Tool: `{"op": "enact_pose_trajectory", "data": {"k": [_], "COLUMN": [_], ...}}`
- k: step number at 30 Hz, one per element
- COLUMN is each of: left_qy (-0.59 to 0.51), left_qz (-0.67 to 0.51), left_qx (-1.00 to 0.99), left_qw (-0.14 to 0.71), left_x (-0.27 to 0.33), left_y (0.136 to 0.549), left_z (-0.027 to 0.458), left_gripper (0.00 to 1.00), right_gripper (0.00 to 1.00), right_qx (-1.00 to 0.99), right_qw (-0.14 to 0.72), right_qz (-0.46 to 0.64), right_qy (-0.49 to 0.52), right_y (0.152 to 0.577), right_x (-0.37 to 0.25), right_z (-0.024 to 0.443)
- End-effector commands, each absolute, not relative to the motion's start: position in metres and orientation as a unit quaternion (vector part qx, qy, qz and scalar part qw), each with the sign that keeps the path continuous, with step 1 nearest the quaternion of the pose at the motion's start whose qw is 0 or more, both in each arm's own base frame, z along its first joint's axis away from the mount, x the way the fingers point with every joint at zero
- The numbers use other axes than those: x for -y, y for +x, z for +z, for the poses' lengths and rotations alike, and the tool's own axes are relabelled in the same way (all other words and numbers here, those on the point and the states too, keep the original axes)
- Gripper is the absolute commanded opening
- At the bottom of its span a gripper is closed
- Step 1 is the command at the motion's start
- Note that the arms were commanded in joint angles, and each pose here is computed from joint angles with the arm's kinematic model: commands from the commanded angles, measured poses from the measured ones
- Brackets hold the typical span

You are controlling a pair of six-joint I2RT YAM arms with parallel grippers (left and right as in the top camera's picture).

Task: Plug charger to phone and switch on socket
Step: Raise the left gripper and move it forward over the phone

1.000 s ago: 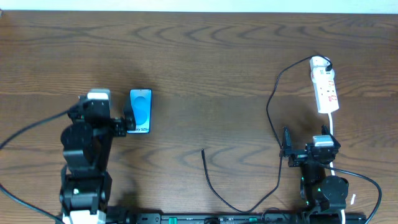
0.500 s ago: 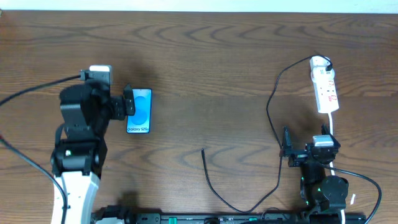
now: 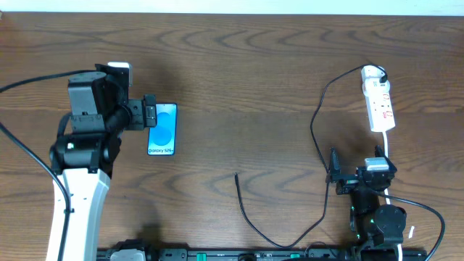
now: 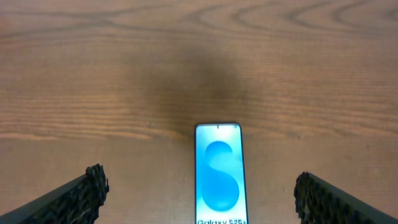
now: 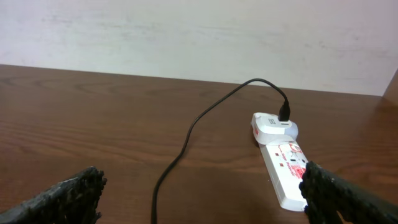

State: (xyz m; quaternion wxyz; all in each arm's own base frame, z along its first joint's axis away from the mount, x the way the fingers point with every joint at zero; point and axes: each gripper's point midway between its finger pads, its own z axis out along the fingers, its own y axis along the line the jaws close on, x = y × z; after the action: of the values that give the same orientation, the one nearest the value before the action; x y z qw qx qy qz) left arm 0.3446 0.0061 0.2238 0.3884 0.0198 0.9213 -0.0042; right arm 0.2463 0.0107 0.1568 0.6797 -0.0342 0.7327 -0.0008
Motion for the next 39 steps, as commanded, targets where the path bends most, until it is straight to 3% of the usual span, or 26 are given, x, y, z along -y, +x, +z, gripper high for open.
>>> {"op": "enact_pose_trajectory", "data": {"k": [1,27,39], "left_qy": [0.022,0.025,0.031], "left_qz": [-0.009,-0.045,-0.050], "left_qx": [-0.925,-0.982,-0.988], "left_qw": [0.379,0.182,0.146], "left_x": [-0.006,0.002,0.009], "left_y": [0.349,0.355,0.353], "left_z": [0.232,0.174,0.155], "left_gripper": [0.98,0.98,0.98], "right_gripper": [0.99,0.99,0.99], "right_qx": [-0.733,-0.733,-0.733], "right_qw": [0.679,0.679,0.679], "right_qz": [-0.005,-0.005,-0.005], "right_qy": [-0.039,-0.039,-0.039], "right_y": [0.246,0.246,0.246], "right_x": [-0.012,-0.012,-0.012], "right_z": [0.156,0.156,0.156]}}
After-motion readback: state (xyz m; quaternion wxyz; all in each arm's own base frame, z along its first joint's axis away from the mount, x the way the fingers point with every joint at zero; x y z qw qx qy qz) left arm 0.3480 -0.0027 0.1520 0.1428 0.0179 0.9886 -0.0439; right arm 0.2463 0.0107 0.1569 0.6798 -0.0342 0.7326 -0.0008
